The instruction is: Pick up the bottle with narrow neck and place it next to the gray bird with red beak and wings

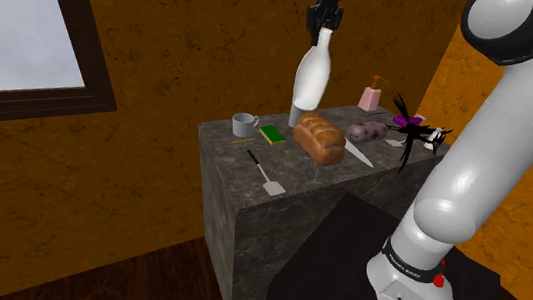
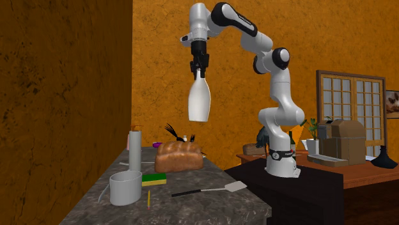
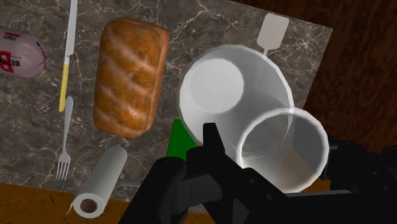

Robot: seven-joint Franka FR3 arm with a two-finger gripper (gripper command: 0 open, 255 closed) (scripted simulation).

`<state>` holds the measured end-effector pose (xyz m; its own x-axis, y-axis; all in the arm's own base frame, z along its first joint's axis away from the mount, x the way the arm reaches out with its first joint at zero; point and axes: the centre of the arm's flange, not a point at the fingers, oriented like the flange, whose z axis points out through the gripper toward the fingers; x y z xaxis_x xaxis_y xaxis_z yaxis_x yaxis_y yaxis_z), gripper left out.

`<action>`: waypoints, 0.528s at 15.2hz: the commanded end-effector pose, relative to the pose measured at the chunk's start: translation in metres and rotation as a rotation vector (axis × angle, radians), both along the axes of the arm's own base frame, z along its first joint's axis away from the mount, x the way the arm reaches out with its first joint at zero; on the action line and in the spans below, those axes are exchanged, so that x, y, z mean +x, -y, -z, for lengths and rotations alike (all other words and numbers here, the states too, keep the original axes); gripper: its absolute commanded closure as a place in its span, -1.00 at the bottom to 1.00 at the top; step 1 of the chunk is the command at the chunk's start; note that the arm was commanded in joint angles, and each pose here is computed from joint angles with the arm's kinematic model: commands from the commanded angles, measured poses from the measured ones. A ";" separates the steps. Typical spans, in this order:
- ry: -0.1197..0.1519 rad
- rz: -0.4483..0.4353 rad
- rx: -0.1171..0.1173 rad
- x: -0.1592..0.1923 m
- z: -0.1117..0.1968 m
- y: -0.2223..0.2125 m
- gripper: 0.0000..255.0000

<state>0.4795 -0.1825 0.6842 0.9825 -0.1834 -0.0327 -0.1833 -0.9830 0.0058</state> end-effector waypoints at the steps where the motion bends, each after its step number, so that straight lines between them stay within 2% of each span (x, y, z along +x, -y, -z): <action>1: 0.000 0.000 0.000 0.000 -0.011 0.001 1.00; 8: 0.000 0.000 0.000 0.000 -0.048 0.001 1.00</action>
<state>0.4787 -0.1837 0.7264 0.9825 -0.1836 -0.0328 -0.1835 -0.9830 0.0057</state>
